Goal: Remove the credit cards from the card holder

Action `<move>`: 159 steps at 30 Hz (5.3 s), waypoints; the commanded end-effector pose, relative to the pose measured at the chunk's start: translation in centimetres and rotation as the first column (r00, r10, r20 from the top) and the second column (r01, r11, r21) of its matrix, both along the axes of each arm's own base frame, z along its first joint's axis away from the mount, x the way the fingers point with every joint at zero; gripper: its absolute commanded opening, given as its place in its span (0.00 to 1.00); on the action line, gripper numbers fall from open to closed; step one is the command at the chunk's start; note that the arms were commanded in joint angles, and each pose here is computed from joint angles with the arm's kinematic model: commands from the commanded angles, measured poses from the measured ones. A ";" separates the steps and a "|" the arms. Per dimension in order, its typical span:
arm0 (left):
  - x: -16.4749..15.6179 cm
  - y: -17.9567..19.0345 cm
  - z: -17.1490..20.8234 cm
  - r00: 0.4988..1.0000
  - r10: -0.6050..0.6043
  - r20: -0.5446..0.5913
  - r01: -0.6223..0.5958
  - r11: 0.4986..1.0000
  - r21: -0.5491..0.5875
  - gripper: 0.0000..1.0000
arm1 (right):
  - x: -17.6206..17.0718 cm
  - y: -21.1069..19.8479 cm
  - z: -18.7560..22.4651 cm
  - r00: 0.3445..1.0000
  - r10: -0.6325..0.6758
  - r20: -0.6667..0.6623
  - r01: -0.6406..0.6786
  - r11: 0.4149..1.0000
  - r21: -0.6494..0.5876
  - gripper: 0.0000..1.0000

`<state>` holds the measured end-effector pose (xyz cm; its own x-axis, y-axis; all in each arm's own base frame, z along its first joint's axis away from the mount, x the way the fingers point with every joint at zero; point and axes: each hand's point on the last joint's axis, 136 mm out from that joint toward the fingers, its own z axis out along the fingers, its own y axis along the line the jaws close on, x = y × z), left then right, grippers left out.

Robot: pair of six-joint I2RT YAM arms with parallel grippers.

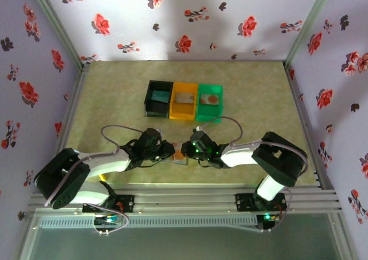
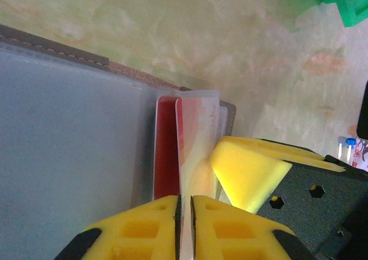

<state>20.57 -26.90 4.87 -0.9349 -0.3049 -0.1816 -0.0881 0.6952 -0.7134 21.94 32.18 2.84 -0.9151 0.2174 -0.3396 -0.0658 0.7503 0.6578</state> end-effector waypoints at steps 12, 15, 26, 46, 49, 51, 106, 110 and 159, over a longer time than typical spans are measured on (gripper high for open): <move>1.0 -2.6 3.4 0.995 -0.018 0.095 0.034 0.986 -0.164 0.11 | -1.9 -0.5 -2.9 0.994 0.030 -0.104 -0.035 0.998 -0.047 0.16; 1.0 -2.7 3.6 0.995 -0.018 0.098 0.034 0.985 -0.167 0.09 | -1.9 -0.4 -2.8 0.994 0.031 -0.104 -0.036 0.998 -0.045 0.16; 0.9 -2.8 3.6 0.995 -0.029 0.097 0.045 0.986 -0.163 0.00 | -2.0 -0.5 -3.0 0.994 0.032 -0.105 -0.037 0.998 -0.046 0.16; 0.5 -0.3 5.0 0.985 -0.032 0.167 0.044 0.996 -0.072 0.00 | -1.8 -1.3 -3.1 0.994 0.011 -0.106 -0.017 0.998 -0.054 0.16; 0.3 0.0 4.5 0.988 -0.034 0.153 0.042 0.998 -0.052 0.00 | -1.8 -1.3 -2.8 0.995 0.013 -0.103 -0.018 0.999 -0.048 0.16; 0.2 0.4 3.8 0.991 -0.026 0.130 0.030 0.999 -0.028 0.00 | -1.7 -1.5 -2.3 0.996 0.007 -0.094 -0.012 0.999 -0.047 0.16; -0.5 0.8 -1.6 0.998 -0.021 -0.056 0.028 0.992 0.120 0.00 | -2.0 -1.1 -1.7 0.993 0.052 -0.109 -0.061 0.995 -0.080 0.19; -0.5 1.3 -1.8 0.998 -0.018 -0.056 0.025 0.989 0.144 0.02 | -2.0 -1.1 -1.8 0.992 0.051 -0.112 -0.060 0.995 -0.080 0.18; 0.0 2.6 -2.0 0.999 -0.042 -0.014 0.044 0.962 0.268 0.27 | -2.1 -0.9 -2.1 0.991 0.053 -0.120 -0.062 0.995 -0.072 0.18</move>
<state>20.35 -25.05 2.85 -0.9534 -0.2164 -0.2103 -0.0700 0.8366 -0.5433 20.46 31.92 2.43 -0.9480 0.1570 -0.2768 -0.0594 0.7671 0.6388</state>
